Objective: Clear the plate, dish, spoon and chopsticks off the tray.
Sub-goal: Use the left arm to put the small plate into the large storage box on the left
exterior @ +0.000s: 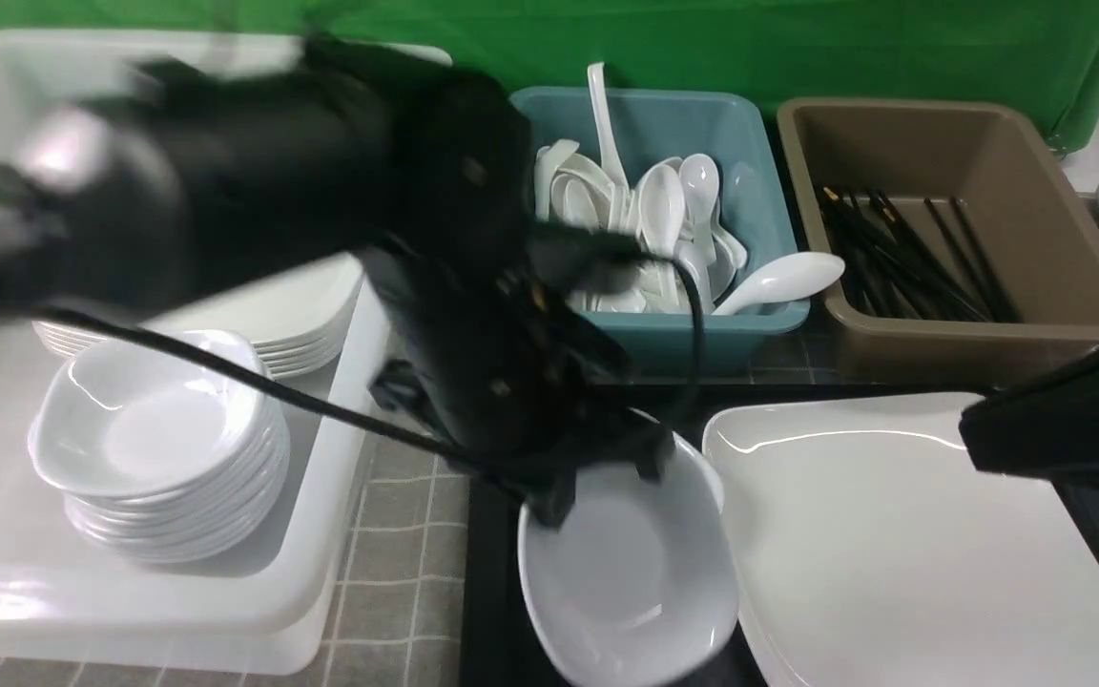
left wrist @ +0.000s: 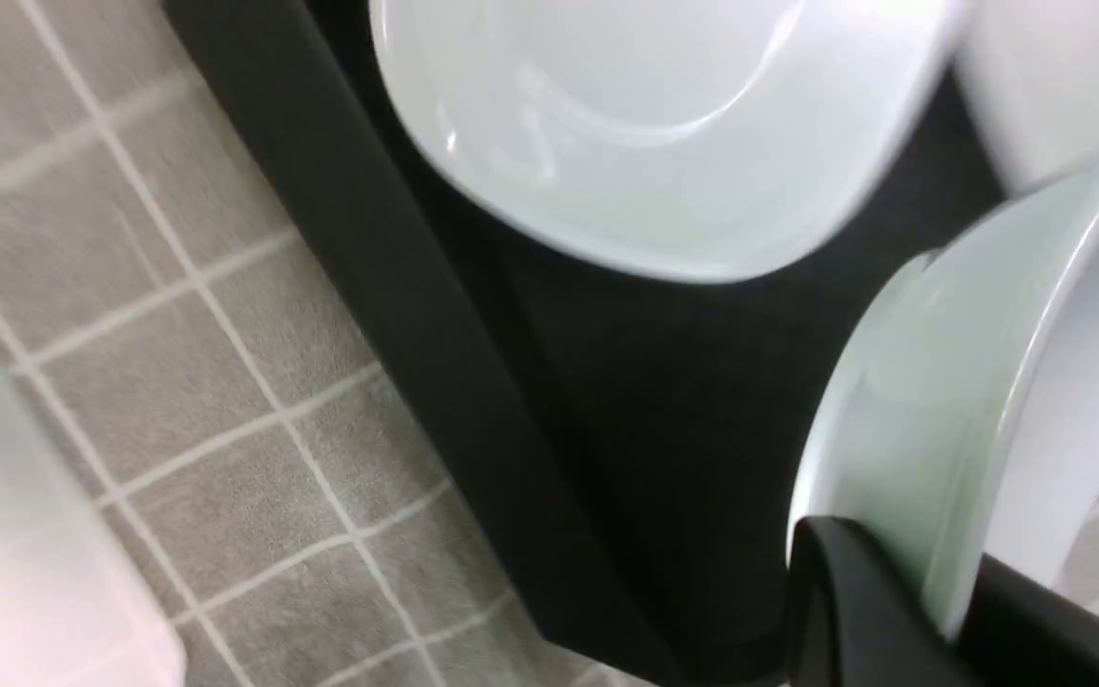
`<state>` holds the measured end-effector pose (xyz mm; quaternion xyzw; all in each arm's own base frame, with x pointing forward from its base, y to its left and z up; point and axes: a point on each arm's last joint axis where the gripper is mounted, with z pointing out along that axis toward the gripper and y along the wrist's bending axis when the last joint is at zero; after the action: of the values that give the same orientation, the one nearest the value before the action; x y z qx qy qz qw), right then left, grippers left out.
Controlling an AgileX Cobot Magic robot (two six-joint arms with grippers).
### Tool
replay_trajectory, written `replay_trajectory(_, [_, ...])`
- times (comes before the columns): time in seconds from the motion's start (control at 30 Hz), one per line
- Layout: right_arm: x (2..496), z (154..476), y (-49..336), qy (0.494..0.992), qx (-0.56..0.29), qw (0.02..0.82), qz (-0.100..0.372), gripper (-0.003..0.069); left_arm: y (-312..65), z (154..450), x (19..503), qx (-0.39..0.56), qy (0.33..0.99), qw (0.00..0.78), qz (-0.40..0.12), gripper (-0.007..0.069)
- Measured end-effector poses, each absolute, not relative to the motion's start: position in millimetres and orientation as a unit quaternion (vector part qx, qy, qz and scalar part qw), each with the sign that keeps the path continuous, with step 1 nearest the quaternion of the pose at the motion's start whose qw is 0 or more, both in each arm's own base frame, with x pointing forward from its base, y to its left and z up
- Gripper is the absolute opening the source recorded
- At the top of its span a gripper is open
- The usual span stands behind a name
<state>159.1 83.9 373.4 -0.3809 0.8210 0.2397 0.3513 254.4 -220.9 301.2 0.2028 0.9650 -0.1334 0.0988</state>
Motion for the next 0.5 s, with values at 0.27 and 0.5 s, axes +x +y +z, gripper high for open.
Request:
replay_trajectory(0.27, [167,416,134,0.748,-0.465,0.39,0.269,0.0023,-114,373,266,0.056,0.955,0.231,-0.178,0.0036])
replay_trajectory(0.5, [188,426,219,0.728,-0.516,0.365,0.265,0.0023,-15,361,261,-0.124,0.934,0.28,-0.184,0.0036])
